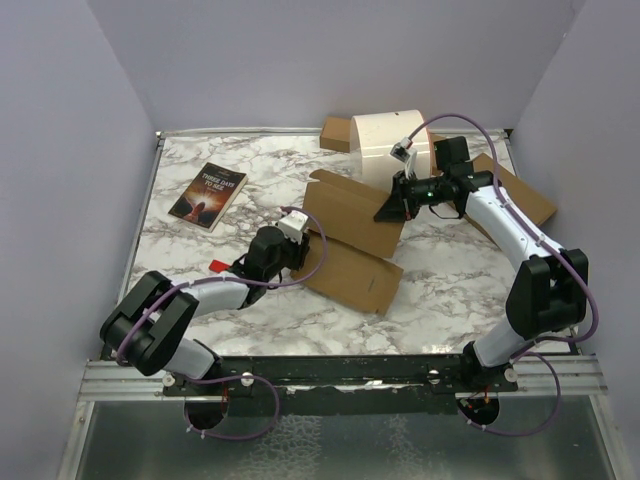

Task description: Fold the paper box

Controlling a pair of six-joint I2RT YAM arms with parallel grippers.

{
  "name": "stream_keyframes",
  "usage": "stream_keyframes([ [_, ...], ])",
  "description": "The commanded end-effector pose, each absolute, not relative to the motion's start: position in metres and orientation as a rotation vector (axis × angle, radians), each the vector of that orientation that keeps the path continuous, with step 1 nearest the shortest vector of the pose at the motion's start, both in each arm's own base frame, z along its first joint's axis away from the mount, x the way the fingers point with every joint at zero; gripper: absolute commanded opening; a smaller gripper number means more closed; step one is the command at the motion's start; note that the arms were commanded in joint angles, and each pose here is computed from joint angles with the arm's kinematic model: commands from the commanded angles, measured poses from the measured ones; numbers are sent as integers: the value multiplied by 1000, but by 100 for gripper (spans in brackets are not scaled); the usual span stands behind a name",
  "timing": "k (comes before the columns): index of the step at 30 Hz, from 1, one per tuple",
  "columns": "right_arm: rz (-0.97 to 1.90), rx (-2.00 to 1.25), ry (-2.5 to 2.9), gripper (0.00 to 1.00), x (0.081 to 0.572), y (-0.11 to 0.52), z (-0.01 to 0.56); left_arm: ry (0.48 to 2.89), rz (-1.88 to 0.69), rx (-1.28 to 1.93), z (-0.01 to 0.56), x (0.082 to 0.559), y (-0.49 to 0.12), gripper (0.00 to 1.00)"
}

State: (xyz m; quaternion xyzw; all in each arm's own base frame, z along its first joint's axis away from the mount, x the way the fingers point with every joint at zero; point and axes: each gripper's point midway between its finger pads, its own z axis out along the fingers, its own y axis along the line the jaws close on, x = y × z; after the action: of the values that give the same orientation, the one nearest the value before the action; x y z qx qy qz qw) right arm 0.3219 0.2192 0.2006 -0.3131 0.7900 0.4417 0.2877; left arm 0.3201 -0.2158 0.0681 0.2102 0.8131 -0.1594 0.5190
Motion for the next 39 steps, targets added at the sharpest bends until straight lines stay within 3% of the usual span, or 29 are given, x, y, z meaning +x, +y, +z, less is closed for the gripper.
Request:
stream_keyframes([
  [1, 1173, -844, 2129, 1, 322, 219, 193, 1912, -397, 482, 93, 325, -219, 43],
  [14, 1167, -852, 2127, 1, 322, 219, 192, 1958, -406, 488, 84, 320, -216, 42],
  [28, 1145, -888, 2139, 3, 328, 218, 181, 2066, -441, 445, 67, 306, -214, 0],
  [30, 1143, -897, 2139, 5, 329, 217, 179, 2084, -449, 419, 65, 304, -213, 0],
  [35, 1121, -932, 2118, 28, 331, 216, 183, 2182, -431, 242, 58, 300, -202, 0],
  [39, 1074, -946, 2106, 53, 329, 211, 185, 2249, -422, 94, 54, 287, -192, 0],
])
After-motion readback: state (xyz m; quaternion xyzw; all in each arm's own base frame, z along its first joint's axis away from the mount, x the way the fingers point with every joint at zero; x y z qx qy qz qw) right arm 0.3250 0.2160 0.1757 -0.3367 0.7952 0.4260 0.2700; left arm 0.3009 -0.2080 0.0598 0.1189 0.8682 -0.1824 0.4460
